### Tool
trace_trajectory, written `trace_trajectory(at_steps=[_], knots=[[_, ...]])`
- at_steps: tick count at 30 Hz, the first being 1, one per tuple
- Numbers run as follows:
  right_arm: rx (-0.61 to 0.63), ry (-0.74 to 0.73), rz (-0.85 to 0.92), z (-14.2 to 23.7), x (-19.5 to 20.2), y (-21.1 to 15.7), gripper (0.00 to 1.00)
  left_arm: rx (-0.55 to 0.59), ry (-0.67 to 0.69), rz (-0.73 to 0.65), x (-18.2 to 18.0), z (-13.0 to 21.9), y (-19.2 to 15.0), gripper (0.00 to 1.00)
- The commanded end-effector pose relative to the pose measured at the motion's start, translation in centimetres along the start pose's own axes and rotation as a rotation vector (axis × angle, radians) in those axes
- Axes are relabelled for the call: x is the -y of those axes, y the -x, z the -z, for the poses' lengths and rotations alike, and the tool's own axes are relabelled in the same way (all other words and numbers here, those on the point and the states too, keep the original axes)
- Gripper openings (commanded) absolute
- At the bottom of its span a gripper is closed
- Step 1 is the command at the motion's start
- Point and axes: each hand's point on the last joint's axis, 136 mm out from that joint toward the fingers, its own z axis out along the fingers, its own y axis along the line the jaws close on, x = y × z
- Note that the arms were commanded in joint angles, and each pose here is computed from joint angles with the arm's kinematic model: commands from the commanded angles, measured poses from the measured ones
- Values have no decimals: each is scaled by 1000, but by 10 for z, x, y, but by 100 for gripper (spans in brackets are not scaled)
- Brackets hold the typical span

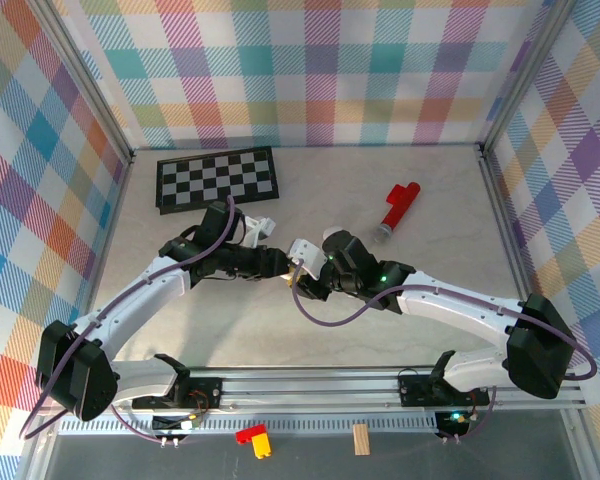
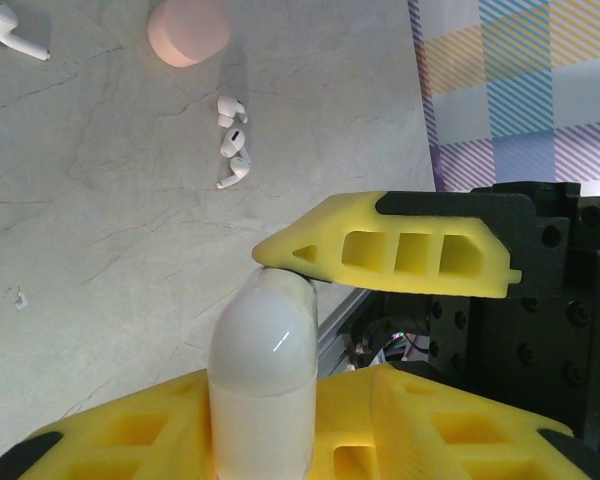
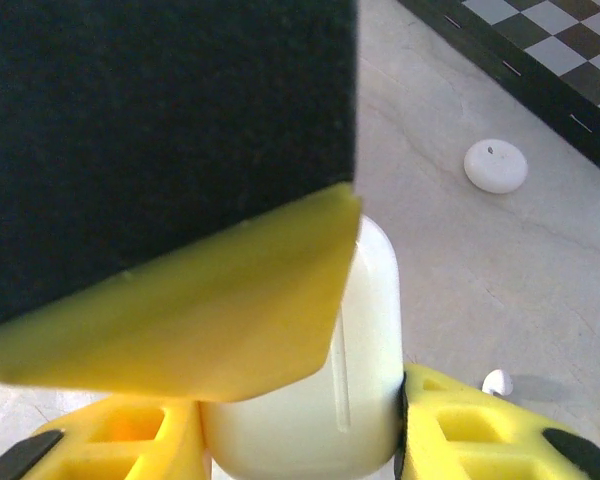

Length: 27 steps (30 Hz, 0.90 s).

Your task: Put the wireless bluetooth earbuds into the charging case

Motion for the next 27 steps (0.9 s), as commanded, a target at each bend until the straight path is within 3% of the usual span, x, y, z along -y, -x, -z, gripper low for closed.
trace_trajectory(at_steps=[1,10,15,20,24,27], knots=[[90,-21,24,11,7,31,36,-9,-34,-28,12,4,-5,40],[95,-20,21,10,7,33,36,-20,-33,-20,11,1,-8,34],[100,-17,18,11,7,34,38,-11,-58,-42,19,1,-5,19],[128,105,-51,27,-5,39,58,44,-87,-125,25,5,0,16],[183,249,-166,52,-15,46,77,181,-147,-275,46,19,17,16],[242,337,-280,73,-16,53,82,288,-190,-395,64,33,26,17]])
